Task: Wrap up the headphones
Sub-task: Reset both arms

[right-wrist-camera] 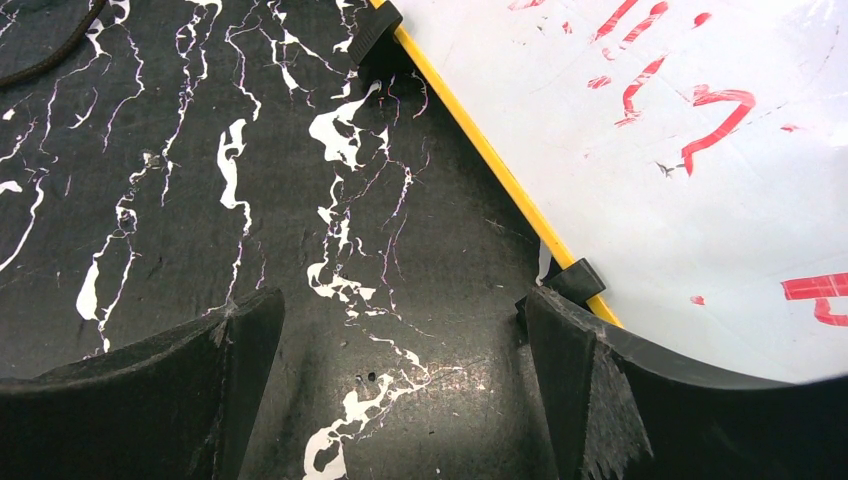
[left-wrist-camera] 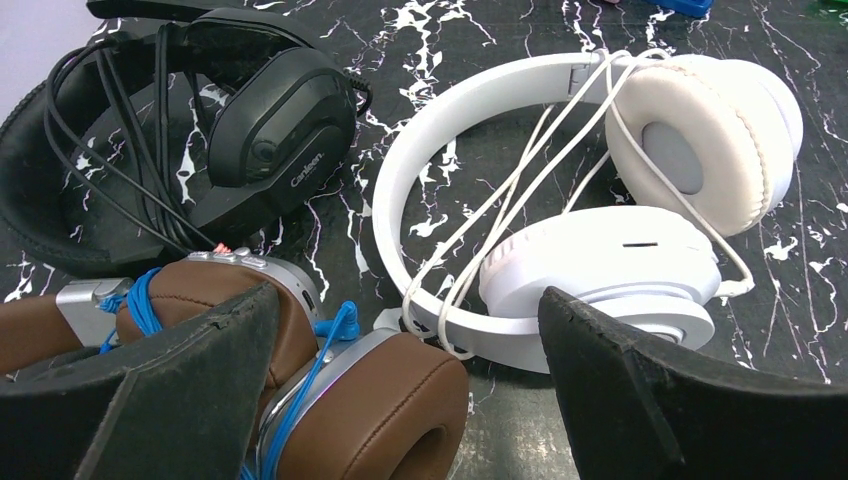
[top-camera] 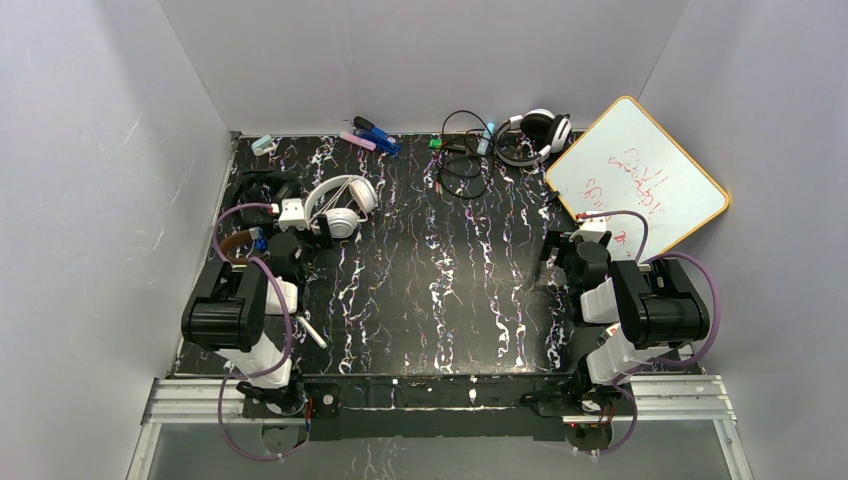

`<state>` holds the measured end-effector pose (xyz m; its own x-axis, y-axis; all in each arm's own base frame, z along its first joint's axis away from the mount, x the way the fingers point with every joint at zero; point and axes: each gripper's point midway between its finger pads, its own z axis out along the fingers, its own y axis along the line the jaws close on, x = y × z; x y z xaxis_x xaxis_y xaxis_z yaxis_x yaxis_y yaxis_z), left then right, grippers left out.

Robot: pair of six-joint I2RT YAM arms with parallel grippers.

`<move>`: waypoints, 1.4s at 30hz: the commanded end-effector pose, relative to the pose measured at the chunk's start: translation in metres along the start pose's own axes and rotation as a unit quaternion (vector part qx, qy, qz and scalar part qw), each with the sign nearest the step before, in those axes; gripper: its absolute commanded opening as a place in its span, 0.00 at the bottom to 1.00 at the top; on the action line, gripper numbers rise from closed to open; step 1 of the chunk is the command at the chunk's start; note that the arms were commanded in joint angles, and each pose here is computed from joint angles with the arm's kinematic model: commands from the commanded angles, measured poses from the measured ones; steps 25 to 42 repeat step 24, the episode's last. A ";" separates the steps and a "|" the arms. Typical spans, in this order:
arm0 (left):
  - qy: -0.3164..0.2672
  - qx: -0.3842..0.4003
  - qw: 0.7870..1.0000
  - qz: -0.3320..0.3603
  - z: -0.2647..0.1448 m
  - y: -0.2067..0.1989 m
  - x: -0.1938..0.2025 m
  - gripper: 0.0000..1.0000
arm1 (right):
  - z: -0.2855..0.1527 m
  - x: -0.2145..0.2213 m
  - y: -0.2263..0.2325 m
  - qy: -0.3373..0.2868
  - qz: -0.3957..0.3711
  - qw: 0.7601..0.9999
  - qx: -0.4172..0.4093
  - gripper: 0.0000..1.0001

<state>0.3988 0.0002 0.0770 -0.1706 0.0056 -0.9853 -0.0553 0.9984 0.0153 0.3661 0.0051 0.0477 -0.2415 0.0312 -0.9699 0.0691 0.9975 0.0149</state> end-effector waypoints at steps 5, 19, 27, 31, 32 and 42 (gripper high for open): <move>0.070 -0.022 0.997 0.013 -0.020 0.003 0.053 0.98 | 0.005 -0.017 0.000 -0.028 0.005 1.000 0.000 0.99; 0.069 -0.020 0.997 0.012 -0.019 0.002 0.053 0.98 | 0.005 -0.019 0.001 -0.035 0.005 0.999 -0.003 0.99; 0.070 -0.020 0.997 0.012 -0.020 0.002 0.053 0.98 | 0.005 -0.018 0.000 -0.031 0.005 1.000 -0.002 0.99; 0.070 -0.020 0.997 0.012 -0.020 0.002 0.053 0.98 | 0.005 -0.018 0.000 -0.031 0.005 1.000 -0.002 0.99; 0.070 -0.020 0.997 0.012 -0.020 0.002 0.053 0.98 | 0.005 -0.018 0.000 -0.031 0.005 1.000 -0.002 0.99; 0.070 -0.020 0.997 0.012 -0.020 0.002 0.053 0.98 | 0.005 -0.018 0.000 -0.031 0.005 1.000 -0.002 0.99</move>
